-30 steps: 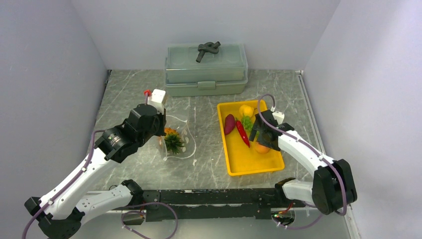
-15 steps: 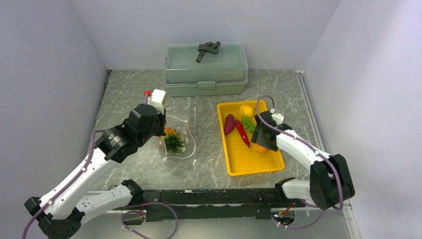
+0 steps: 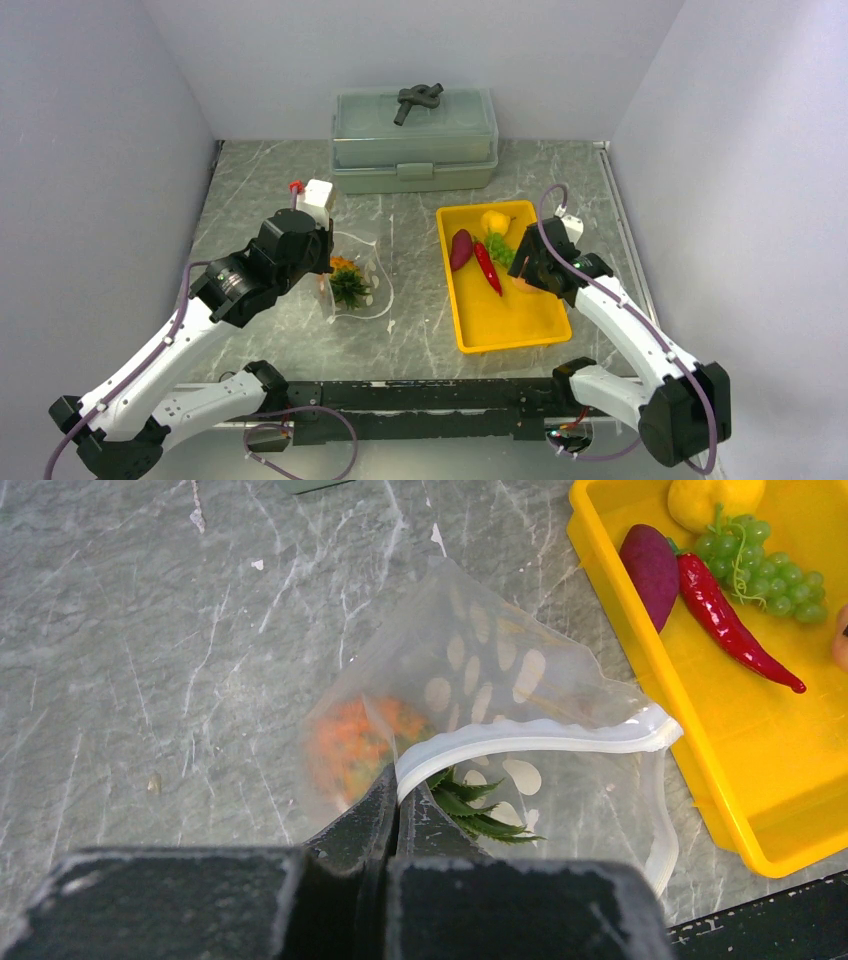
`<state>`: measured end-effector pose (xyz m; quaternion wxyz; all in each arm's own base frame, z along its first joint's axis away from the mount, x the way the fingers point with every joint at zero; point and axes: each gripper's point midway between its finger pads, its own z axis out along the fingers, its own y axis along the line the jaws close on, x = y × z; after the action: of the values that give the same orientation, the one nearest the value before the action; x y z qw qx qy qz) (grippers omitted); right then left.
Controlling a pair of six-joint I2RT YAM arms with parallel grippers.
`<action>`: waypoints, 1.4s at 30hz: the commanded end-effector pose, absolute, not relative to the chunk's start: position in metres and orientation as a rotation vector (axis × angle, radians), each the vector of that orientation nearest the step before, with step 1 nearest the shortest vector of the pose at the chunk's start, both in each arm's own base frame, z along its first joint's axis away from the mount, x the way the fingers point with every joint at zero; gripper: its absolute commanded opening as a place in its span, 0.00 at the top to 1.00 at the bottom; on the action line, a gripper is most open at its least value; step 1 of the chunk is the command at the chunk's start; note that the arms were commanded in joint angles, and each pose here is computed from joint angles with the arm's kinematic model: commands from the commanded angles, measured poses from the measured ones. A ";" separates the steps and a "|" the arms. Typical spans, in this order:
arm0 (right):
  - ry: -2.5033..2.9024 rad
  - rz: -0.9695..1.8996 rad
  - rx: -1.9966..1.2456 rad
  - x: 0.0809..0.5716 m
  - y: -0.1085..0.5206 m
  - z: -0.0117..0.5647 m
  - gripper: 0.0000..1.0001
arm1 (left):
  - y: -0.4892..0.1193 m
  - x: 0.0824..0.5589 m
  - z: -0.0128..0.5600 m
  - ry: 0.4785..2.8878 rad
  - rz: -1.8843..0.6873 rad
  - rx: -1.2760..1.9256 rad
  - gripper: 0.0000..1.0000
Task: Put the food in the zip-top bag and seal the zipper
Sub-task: Pick up the fake fruit from the bin, then place the fake fruit in the zipper food storage bag.
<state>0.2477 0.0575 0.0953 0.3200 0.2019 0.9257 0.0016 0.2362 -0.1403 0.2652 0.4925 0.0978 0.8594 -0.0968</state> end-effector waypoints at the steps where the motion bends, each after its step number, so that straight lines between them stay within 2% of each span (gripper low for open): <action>1: 2.342 0.169 0.459 0.255 0.073 0.143 0.58 | -0.140 0.236 0.271 2.059 -0.248 0.235 1.00; 20: 2.097 0.678 0.098 0.235 0.162 0.255 0.64 | -0.141 0.237 0.269 2.068 -0.245 0.239 1.00; 32: 1.976 0.853 -0.230 0.197 0.249 0.295 0.68 | -0.141 0.238 0.268 2.072 -0.242 0.243 1.00; 42: 1.887 0.876 -0.432 0.171 0.309 0.316 0.69 | -0.143 0.238 0.267 2.077 -0.246 0.250 1.00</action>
<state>0.1661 0.2867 0.2703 0.4302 -0.1699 0.8180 0.3418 0.2365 -0.1407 0.2642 0.4910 0.0986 0.8602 -0.0961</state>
